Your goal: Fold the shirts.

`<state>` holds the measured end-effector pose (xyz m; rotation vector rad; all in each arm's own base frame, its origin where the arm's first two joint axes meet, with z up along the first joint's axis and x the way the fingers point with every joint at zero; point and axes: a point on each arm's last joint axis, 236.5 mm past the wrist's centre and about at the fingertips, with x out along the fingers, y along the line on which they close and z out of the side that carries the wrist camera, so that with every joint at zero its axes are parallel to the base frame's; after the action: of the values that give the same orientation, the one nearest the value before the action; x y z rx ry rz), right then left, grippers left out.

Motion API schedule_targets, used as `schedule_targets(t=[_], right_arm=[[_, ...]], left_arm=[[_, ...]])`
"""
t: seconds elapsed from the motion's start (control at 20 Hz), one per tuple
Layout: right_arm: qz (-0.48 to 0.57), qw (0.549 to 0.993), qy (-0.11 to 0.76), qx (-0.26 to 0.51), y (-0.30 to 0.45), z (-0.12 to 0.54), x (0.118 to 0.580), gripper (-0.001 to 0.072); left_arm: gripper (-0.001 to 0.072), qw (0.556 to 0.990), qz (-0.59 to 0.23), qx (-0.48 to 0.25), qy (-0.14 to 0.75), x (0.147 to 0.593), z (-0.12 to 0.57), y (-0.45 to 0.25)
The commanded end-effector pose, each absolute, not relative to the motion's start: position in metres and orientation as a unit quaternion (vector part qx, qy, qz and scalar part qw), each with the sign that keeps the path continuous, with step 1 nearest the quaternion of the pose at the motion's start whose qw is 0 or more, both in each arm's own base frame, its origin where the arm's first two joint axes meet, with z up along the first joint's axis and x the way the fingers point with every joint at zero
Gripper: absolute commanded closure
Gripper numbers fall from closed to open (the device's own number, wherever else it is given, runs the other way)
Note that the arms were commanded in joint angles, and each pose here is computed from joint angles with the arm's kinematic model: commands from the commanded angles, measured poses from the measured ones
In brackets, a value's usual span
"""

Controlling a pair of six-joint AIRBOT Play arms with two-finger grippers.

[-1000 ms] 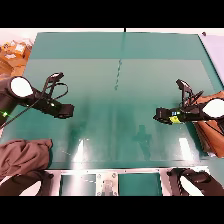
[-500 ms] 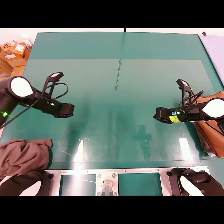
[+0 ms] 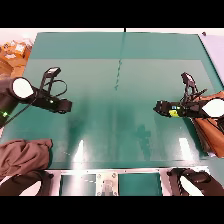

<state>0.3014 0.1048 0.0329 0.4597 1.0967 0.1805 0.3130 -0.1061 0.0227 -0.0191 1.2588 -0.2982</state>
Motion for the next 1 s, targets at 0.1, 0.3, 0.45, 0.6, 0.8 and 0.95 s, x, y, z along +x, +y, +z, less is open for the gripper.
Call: schedule_targets(t=[0.1, 0.3, 0.45, 0.6, 0.8, 0.95], right_arm=[[0.084, 0.837, 0.491, 0.225, 0.104, 0.039, 0.314, 0.0375], [0.081, 0.839, 0.491, 0.219, 0.102, 0.038, 0.314, 0.0378], [0.081, 0.841, 0.491, 0.214, 0.101, 0.038, 0.314, 0.0378], [0.081, 0.841, 0.490, 0.215, 0.101, 0.038, 0.314, 0.0379], [0.080, 0.846, 0.482, 0.214, 0.100, 0.040, 0.318, 0.0380], [0.080, 0.847, 0.481, 0.213, 0.100, 0.041, 0.319, 0.0521]], left_arm=[[-0.0005, 0.740, 0.144, 0.168, 0.635, 0.283, 0.024, 0.050], [-0.0004, 0.625, 0.202, 0.167, 0.735, 0.202, -0.016, 0.087], [-0.0004, 0.554, 0.227, 0.116, 0.793, 0.143, -0.048, 0.105], [-0.0004, 0.548, 0.223, 0.030, 0.805, 0.126, -0.073, 0.097], [0.0018, 0.575, 0.214, -0.071, 0.787, 0.127, -0.105, 0.084], [0.0609, 0.572, 0.186, -0.057, 0.797, 0.121, -0.109, 0.086]])
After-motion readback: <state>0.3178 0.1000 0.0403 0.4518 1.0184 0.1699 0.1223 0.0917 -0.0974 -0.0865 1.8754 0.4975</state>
